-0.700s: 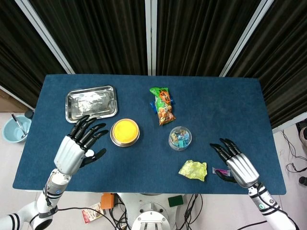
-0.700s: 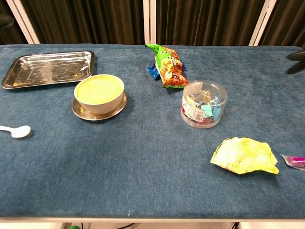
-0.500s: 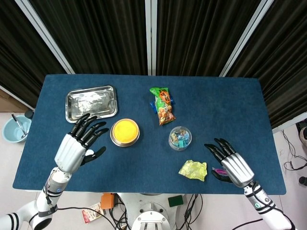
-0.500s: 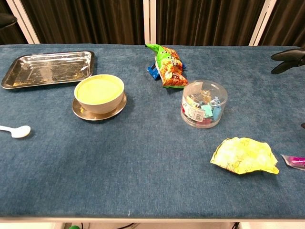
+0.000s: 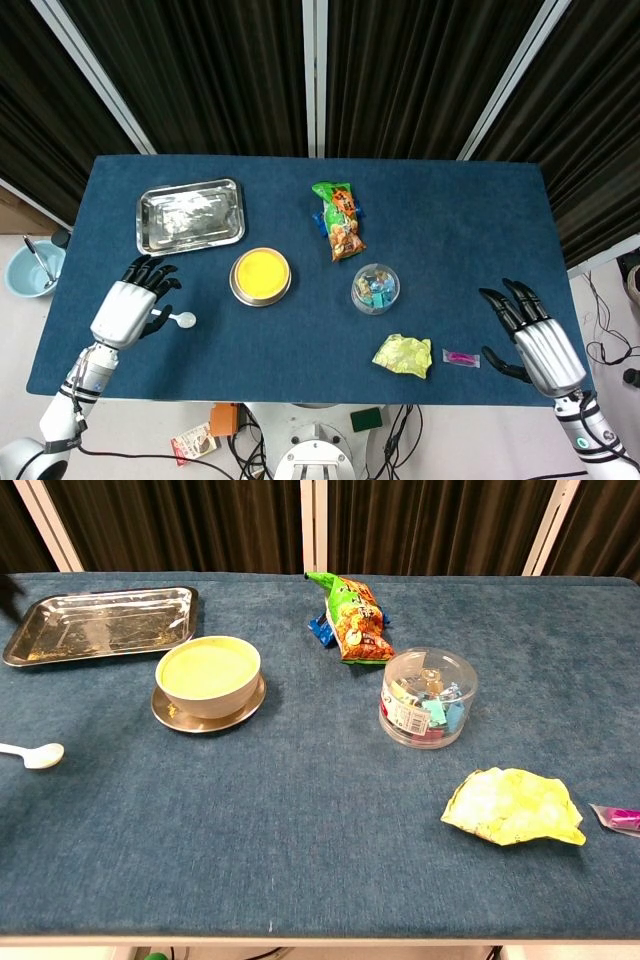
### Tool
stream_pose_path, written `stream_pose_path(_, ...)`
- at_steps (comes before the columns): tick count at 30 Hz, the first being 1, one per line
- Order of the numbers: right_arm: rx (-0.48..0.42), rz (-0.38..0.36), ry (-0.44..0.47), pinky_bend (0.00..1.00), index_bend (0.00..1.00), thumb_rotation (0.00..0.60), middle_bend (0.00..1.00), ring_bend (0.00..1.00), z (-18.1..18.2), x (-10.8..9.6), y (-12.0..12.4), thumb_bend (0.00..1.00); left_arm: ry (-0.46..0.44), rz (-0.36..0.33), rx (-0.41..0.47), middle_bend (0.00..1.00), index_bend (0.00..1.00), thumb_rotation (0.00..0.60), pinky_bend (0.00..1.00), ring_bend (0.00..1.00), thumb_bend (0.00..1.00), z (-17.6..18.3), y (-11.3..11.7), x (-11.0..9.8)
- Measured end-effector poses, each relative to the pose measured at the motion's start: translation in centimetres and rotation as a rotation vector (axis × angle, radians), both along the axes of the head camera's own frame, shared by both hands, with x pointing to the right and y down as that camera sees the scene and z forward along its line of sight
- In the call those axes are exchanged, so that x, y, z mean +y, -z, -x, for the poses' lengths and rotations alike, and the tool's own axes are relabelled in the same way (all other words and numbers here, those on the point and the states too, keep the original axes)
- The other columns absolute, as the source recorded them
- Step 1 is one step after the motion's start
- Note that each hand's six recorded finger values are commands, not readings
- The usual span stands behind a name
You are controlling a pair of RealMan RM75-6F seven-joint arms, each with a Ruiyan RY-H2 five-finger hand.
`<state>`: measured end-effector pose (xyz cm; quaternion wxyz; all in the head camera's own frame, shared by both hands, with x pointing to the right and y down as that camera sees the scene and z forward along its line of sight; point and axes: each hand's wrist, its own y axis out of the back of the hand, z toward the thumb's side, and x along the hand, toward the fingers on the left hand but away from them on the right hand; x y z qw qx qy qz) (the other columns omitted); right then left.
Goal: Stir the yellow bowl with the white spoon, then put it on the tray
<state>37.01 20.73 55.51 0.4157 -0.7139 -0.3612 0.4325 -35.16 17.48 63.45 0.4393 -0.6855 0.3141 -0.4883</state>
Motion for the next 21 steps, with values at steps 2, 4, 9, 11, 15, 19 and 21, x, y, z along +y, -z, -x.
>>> stream_pose_path(2, -0.007, -0.010, -0.008, 0.10, 0.06, 0.600, 0.14, 0.00, -0.1, 0.0, 0.4, 0.29, 0.021, 0.051, -0.035, 0.23, 0.39, 0.600, 0.12, 0.12, 0.36, 1.3, -1.2, 0.4)
stream_pose_path(4, -0.011, -0.012, -0.009, 0.10, 0.06, 0.600, 0.14, 0.00, 0.0, 0.0, 0.5, 0.29, 0.036, 0.084, -0.056, 0.23, 0.40, 0.600, 0.12, 0.12, 0.36, 2.1, -2.1, 0.6)
stream_pose_path(9, -0.009, 0.001, -0.008, 0.10, 0.06, 0.600, 0.14, 0.00, 0.2, 0.3, 0.2, 0.27, 0.071, 0.139, -0.076, 0.23, 0.40, 0.600, 0.12, 0.12, 0.36, 3.6, -4.3, 1.0)
stream_pose_path(11, -0.008, 0.003, -0.013, 0.10, 0.06, 0.600, 0.14, 0.00, 0.2, 0.2, 0.1, 0.27, 0.080, 0.158, -0.083, 0.23, 0.40, 0.600, 0.12, 0.12, 0.36, 3.9, -5.2, 1.2)
stream_pose_path(15, -0.008, 0.006, -0.016, 0.10, 0.06, 0.600, 0.14, 0.00, 0.2, 0.3, 0.1, 0.24, 0.091, 0.186, -0.078, 0.23, 0.41, 0.600, 0.12, 0.12, 0.35, 3.9, -6.8, 1.7)
stream_pose_path(19, -0.006, 0.008, -0.017, 0.10, 0.06, 0.600, 0.14, 0.00, 0.2, 0.2, 0.0, 0.24, 0.092, 0.204, -0.068, 0.23, 0.43, 0.600, 0.12, 0.12, 0.33, 3.4, -8.1, 2.2)
stream_pose_path(21, -0.003, 0.008, -0.019, 0.10, 0.06, 0.600, 0.14, 0.00, 0.2, 0.2, 0.1, 0.24, 0.091, 0.206, -0.058, 0.23, 0.44, 0.600, 0.12, 0.12, 0.32, 3.0, -8.5, 2.3)
